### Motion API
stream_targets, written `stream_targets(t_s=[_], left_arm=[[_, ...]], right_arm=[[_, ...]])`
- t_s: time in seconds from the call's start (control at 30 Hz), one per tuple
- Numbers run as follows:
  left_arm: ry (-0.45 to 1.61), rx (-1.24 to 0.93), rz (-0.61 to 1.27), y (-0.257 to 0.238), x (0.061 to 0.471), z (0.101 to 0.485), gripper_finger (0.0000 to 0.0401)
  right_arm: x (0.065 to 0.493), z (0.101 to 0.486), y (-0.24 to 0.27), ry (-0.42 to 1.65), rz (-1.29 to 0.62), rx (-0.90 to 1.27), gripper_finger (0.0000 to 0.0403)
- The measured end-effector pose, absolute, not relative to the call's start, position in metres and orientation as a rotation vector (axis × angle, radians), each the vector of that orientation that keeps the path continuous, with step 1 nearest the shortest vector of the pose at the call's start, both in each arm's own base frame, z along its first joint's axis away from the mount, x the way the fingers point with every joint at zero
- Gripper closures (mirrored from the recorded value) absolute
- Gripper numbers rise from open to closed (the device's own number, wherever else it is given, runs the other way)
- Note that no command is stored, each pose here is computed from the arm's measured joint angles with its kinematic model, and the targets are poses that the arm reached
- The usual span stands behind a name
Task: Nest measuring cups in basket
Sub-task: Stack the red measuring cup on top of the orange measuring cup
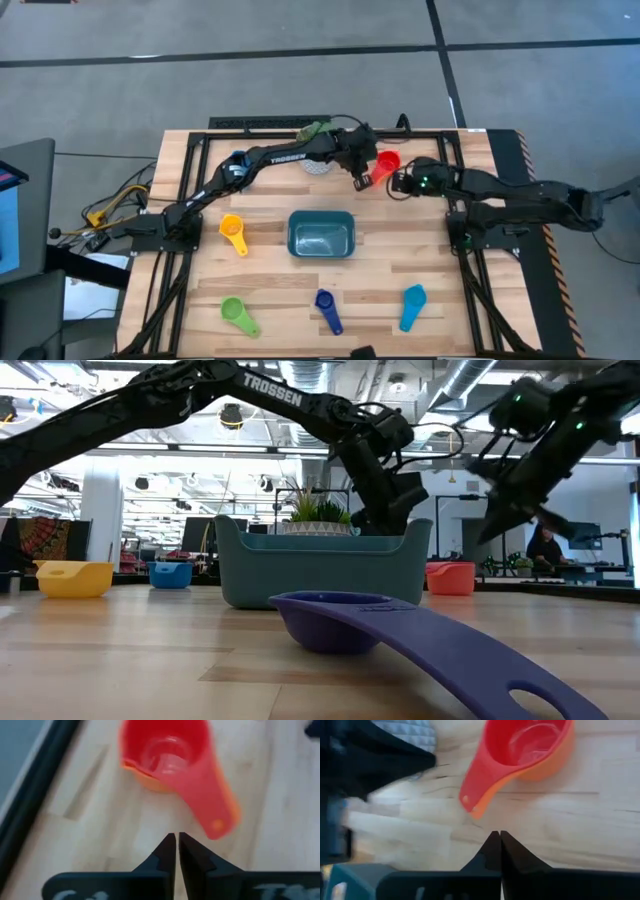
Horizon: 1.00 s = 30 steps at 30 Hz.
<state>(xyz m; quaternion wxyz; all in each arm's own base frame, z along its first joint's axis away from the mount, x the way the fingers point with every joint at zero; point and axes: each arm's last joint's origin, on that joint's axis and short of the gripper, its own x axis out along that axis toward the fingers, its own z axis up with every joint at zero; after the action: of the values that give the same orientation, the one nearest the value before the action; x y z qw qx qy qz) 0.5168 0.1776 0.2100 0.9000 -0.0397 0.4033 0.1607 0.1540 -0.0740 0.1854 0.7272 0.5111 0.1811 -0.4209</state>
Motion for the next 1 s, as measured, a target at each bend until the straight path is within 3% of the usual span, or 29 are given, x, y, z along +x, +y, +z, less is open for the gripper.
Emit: stream_targets(t_s=[0.27,0.5,1.0], left_arm=[[0.780,-0.072,0.341,0.190,0.517,0.213,0.0399],[0.855,-0.072,0.330,0.190,0.520,0.185,0.0400],[0.812,-0.039,0.310,0.190,0.523,0.189,0.0399]], right_arm=[[0.169,0.157,-0.098,0.458,-0.964,1.168,0.0388],[0.179,0.141,-0.102,0.498,-0.975,1.194,0.0387],[0.184,0.142,-0.111,0.423,-0.940,1.199,0.0387]])
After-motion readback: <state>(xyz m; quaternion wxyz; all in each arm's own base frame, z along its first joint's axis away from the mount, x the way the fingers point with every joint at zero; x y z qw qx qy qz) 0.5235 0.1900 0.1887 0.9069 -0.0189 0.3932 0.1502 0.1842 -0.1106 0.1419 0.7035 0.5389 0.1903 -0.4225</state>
